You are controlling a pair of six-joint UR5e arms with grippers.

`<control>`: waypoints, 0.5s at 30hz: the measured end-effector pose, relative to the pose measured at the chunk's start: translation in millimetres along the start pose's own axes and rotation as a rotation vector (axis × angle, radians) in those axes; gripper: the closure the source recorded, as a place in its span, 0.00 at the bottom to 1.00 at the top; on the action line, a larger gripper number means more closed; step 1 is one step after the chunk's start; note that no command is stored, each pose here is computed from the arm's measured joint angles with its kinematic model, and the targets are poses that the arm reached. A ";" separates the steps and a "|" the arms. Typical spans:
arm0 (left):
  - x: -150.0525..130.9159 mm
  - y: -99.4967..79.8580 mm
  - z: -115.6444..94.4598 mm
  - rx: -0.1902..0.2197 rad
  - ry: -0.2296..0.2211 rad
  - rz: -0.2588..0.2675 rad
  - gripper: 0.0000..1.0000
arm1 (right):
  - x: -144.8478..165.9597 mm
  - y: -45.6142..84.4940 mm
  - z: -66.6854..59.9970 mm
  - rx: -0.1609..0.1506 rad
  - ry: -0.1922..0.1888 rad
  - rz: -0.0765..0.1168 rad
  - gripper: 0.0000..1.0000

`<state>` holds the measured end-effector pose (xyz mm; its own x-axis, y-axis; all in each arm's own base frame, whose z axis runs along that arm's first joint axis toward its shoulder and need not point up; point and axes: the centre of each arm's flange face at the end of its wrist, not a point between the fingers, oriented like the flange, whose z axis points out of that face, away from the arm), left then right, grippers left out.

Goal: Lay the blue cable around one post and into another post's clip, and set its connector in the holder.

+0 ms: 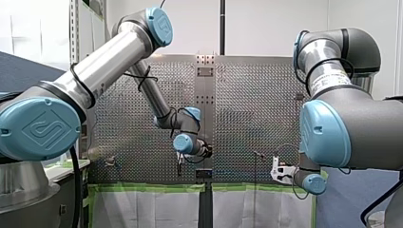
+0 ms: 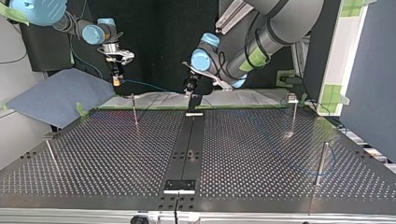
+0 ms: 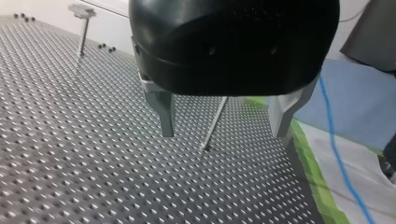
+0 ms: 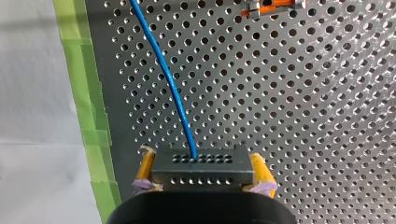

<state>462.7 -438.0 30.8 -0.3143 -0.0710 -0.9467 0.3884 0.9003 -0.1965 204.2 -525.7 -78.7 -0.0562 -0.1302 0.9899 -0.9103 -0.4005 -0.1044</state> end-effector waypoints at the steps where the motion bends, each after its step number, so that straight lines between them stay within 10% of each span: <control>1: 4.3 1.2 1.2 -0.002 -0.001 0.001 0.00 | -0.1 0.0 0.0 0.000 0.000 0.000 1.00; 15: 66.7 14.5 14.1 -0.004 -0.006 0.016 0.00 | 0.6 0.2 1.2 0.003 0.002 -0.001 1.00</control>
<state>459.6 -435.7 -38.8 -0.3030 -0.0591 -0.9512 0.3895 0.9032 -0.1802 204.5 -526.9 -78.3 -0.0563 -0.1277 0.9902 -0.9092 -0.4031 -0.1037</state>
